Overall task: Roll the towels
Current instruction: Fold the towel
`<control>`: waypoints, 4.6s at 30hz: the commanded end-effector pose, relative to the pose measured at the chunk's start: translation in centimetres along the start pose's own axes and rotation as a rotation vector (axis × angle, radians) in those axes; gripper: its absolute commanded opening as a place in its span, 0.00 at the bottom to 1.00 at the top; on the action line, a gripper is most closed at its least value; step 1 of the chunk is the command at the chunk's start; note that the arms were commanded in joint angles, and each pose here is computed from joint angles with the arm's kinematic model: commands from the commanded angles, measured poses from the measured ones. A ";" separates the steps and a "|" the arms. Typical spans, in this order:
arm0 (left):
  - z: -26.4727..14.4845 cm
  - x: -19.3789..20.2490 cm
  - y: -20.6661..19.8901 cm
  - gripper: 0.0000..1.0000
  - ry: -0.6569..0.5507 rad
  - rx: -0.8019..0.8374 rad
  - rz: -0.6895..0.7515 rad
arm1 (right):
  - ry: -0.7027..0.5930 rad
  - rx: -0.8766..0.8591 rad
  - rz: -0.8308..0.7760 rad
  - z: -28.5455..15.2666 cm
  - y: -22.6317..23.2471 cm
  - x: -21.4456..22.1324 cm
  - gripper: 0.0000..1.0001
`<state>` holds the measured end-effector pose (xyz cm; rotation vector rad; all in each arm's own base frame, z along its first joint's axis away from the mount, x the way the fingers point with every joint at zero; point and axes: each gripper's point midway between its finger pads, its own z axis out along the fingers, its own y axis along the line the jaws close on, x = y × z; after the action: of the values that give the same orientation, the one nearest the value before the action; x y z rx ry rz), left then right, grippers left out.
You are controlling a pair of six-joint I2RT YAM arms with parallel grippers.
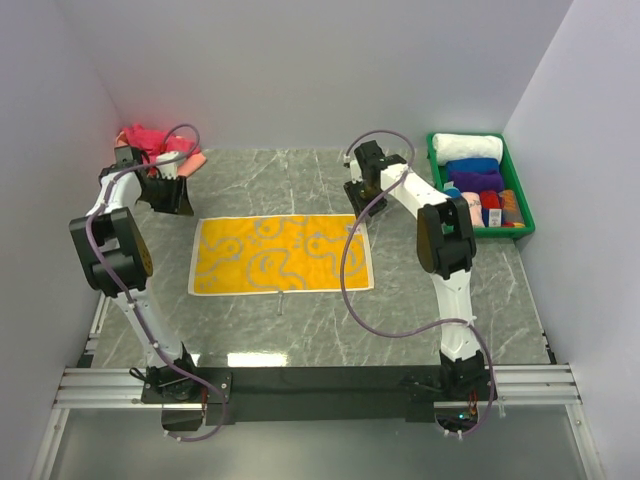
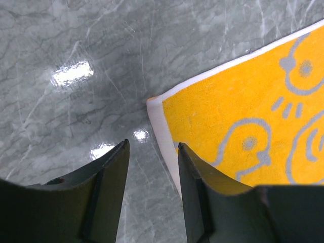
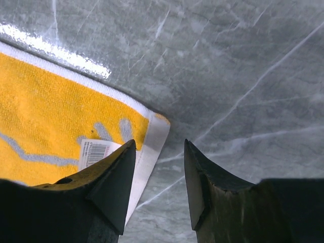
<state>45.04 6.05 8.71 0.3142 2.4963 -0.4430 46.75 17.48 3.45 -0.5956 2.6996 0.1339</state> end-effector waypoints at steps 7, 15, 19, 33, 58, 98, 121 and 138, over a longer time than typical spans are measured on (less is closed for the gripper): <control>1.4 -0.9 0.1 0.52 -0.013 0.018 0.014 | -0.049 -0.030 0.024 0.4 0.1 -2.0 0.49; 3.7 -0.5 0.3 0.53 0.042 0.000 0.029 | -0.032 -0.060 0.026 1.3 0.6 -1.6 0.26; 4.3 -0.5 0.8 0.51 0.043 -0.020 0.022 | -0.037 -0.066 0.032 1.3 0.7 -1.8 0.05; 6.5 -0.2 0.9 0.44 0.086 -0.043 0.059 | -0.059 -0.071 0.018 0.7 0.8 -2.0 0.00; 5.1 -3.5 0.5 0.00 0.012 -0.092 0.071 | -0.111 -0.028 0.016 -1.3 -0.9 -3.7 0.00; 7.3 2.3 -0.4 0.16 0.211 -0.087 0.040 | -0.101 -0.065 0.006 -2.0 -0.9 -3.3 0.00; -0.8 -2.6 -3.2 0.00 0.007 0.078 0.156 | -0.150 -0.080 -0.092 -6.4 -0.6 -3.3 0.00; -3.4 9.8 -6.9 0.00 0.163 0.206 0.172 | 0.017 -0.289 -0.095 -6.6 4.3 6.9 0.00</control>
<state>34.49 2.61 6.71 0.5862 2.5947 -0.6372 37.45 17.33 5.48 -0.7765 2.7320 0.4870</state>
